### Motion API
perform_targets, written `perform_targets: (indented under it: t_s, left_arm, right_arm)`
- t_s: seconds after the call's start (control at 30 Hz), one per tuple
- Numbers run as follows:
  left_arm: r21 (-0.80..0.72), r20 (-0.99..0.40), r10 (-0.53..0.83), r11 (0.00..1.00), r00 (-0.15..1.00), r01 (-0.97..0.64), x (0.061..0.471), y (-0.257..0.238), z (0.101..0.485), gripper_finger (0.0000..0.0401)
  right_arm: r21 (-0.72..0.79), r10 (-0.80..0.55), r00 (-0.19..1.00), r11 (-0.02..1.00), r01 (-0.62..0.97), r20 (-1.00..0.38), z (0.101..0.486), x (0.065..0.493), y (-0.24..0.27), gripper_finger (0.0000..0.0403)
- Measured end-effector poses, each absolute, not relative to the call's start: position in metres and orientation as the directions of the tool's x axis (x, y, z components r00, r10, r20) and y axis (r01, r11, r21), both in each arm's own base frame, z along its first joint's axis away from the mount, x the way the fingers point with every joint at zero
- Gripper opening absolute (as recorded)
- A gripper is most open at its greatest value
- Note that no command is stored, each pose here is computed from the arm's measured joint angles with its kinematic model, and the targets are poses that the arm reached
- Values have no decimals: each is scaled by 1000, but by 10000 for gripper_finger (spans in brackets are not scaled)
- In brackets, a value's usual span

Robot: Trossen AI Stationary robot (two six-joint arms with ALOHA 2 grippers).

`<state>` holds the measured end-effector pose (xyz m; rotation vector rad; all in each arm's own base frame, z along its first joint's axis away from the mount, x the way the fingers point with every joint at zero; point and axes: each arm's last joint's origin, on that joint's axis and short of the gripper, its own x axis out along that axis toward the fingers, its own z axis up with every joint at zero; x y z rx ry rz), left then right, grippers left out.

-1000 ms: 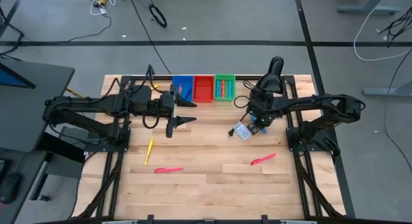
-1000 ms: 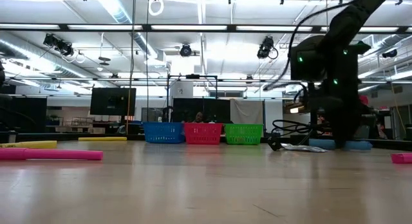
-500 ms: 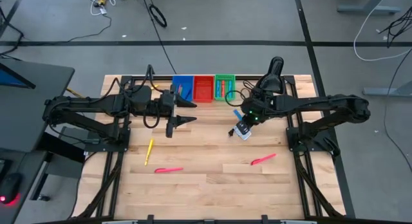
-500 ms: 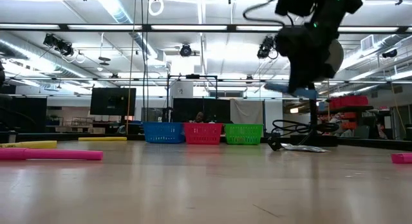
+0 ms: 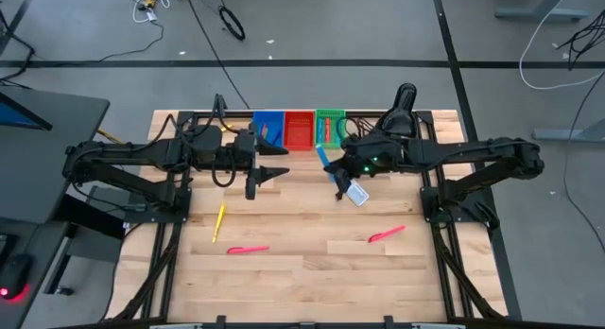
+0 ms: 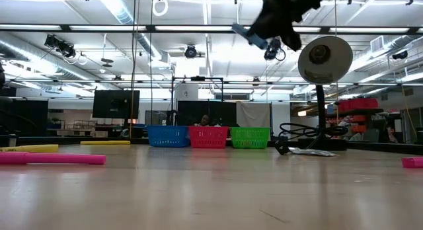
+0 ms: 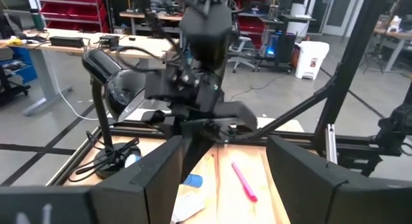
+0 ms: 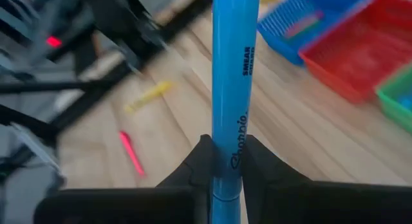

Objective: Pick & Place Markers
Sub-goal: Put the blue highlighter into the green bin

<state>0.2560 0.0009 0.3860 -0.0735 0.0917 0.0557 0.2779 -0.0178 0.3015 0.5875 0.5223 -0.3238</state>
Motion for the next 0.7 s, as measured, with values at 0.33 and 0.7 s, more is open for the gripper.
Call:
perform_targets:
  t_s: [0.33, 0.7]
  left_arm:
    - [-145, -87, 69, 986, 994, -81, 256, 1, 387, 232]
    - [-147, -86, 68, 986, 994, -81, 256, 1, 387, 232]
  right_arm:
    - [423, -103, 957, 880, 215, -271, 329, 291, -5, 38]
    - [300, -69, 997, 951, 75, -30, 353, 294, 1, 37]
